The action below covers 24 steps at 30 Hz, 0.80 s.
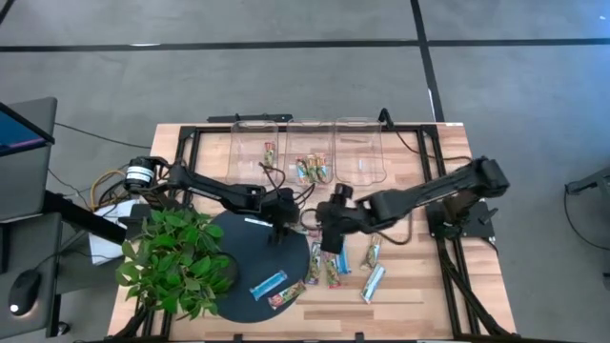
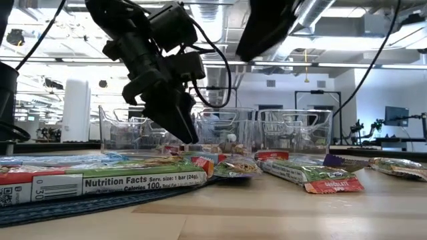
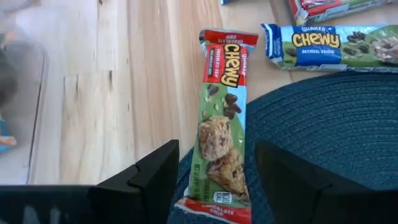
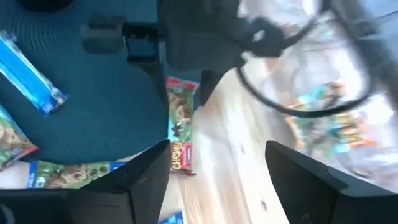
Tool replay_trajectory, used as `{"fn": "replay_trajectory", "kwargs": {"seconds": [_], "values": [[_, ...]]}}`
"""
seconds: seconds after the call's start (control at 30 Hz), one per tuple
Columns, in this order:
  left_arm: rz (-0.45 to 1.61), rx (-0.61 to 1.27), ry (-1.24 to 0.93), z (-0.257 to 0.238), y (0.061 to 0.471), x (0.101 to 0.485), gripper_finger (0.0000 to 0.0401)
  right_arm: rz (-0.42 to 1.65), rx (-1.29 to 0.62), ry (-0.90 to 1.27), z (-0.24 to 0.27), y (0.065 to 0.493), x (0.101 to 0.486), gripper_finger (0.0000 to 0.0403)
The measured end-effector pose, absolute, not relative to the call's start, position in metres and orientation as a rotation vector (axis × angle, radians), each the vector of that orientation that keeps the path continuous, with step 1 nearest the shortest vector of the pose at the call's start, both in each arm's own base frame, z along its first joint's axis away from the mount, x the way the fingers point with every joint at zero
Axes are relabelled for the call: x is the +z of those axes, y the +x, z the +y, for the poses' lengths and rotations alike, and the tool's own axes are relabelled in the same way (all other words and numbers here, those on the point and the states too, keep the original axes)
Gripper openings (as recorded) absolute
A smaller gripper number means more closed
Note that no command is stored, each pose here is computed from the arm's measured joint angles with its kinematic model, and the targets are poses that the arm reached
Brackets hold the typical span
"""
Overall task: Pick and place Granola Bars by type
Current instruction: Put the red granola bar into the left transparent bin
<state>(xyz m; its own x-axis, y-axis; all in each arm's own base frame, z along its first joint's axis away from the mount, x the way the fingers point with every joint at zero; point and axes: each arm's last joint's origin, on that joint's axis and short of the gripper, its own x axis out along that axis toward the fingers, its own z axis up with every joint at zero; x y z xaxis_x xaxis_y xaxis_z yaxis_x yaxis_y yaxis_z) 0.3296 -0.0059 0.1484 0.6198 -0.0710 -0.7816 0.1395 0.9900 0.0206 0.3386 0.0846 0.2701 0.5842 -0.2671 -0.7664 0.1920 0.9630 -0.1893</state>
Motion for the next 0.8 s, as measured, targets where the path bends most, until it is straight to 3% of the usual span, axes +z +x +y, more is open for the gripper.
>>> {"fn": "replay_trajectory", "kwargs": {"seconds": [0.37,0.8], "values": [[0.872,-0.145,0.106,-0.008,0.336,0.141,0.0206,0.785,-0.492,-0.068,0.107,0.285,0.308,0.0255],[0.962,-0.118,0.126,-0.01,0.334,0.131,0.0206,0.772,-0.579,-0.043,0.116,0.272,0.306,0.0255]]}}
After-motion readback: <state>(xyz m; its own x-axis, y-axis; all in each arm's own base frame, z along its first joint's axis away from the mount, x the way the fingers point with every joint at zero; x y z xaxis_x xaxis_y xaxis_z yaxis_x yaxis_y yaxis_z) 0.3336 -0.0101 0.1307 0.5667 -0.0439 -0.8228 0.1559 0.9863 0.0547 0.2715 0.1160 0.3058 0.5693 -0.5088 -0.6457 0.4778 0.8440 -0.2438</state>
